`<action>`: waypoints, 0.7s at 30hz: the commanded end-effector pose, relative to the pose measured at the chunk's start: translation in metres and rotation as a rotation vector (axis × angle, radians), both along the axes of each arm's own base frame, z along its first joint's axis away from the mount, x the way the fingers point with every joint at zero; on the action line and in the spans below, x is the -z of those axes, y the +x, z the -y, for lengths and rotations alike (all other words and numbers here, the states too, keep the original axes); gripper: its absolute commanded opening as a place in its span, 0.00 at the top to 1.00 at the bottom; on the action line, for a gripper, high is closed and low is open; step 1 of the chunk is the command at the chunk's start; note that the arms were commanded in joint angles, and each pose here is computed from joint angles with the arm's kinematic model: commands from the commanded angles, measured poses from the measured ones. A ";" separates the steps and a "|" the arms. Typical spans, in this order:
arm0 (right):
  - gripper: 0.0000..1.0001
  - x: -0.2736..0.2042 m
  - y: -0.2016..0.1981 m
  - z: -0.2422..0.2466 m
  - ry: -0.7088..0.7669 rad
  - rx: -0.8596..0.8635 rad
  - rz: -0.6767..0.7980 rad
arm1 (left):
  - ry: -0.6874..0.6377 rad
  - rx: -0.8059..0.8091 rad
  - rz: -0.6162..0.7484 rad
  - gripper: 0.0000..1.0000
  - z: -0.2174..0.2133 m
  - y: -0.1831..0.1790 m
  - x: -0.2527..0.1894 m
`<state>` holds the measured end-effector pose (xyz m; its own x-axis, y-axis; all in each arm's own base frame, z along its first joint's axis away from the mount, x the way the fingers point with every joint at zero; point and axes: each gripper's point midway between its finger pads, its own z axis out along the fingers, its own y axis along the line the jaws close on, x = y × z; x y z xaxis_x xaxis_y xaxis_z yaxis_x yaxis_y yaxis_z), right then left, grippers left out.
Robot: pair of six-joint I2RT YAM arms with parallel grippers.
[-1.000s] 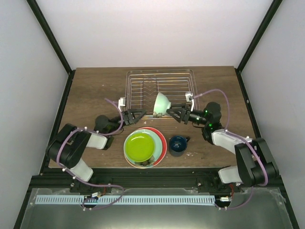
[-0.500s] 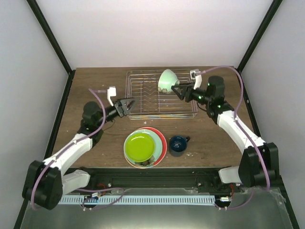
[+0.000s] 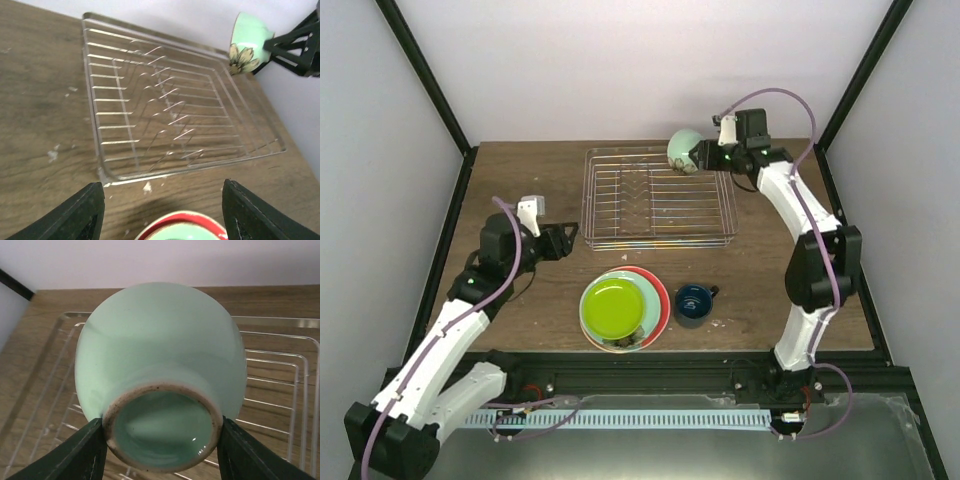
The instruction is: Load the mixed dishes into the dish rack
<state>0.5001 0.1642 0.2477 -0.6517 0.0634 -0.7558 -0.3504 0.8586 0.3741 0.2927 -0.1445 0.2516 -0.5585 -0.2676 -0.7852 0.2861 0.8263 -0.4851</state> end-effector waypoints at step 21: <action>0.55 0.075 0.038 0.042 -0.352 0.090 -0.248 | 0.199 -0.134 -0.095 0.31 -0.049 -0.036 0.027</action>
